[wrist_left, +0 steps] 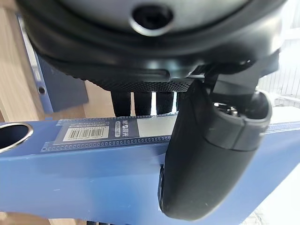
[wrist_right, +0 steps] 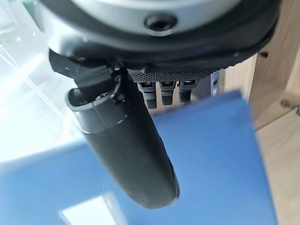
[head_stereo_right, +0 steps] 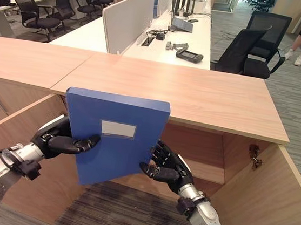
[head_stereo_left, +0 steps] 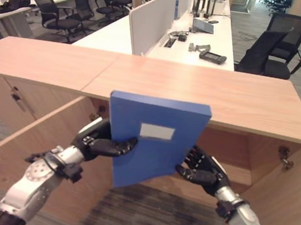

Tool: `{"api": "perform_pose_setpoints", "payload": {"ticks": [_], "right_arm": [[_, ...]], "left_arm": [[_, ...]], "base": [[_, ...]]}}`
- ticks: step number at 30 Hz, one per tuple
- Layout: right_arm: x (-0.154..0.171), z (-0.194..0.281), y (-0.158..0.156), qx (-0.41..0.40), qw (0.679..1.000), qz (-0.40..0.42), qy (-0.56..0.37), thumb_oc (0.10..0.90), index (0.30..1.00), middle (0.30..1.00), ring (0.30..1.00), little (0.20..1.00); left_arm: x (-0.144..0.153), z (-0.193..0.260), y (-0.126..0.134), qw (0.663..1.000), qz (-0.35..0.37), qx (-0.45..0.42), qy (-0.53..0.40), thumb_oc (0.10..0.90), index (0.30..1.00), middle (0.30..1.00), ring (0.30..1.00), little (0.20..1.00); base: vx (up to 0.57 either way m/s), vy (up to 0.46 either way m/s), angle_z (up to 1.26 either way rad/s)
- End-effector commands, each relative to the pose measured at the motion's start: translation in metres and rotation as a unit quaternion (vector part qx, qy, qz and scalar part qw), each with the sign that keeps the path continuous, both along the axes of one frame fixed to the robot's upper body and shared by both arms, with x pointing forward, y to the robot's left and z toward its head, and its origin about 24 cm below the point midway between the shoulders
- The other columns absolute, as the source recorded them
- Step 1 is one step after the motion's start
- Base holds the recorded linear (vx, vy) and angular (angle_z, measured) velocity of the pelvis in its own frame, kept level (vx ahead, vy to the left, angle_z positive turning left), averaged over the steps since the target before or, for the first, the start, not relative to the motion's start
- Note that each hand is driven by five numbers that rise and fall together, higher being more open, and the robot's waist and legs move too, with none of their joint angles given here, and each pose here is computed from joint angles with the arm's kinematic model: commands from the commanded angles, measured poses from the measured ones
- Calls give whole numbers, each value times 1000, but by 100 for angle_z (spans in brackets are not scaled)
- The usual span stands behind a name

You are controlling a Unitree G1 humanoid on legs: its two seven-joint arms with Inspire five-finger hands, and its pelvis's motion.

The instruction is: Put the empty folder in the office cabinet

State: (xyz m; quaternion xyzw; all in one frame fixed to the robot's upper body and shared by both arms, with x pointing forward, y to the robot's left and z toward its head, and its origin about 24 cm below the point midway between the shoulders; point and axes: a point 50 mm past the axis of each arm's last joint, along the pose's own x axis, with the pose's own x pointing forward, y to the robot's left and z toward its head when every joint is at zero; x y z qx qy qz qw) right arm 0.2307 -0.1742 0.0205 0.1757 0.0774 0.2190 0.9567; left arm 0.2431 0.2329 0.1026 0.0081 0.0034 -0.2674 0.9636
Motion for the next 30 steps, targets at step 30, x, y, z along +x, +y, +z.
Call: {"api": "perform_pose_setpoints", "payload": {"ticks": [30], "right_arm": [[22,114,80,184,942,170,-222,800,900,900,900,900]], "left_arm": [[14,48,-56,979,-188,-40,-68,400,300,300,300,300]], "base": [[0,0,0]]}}
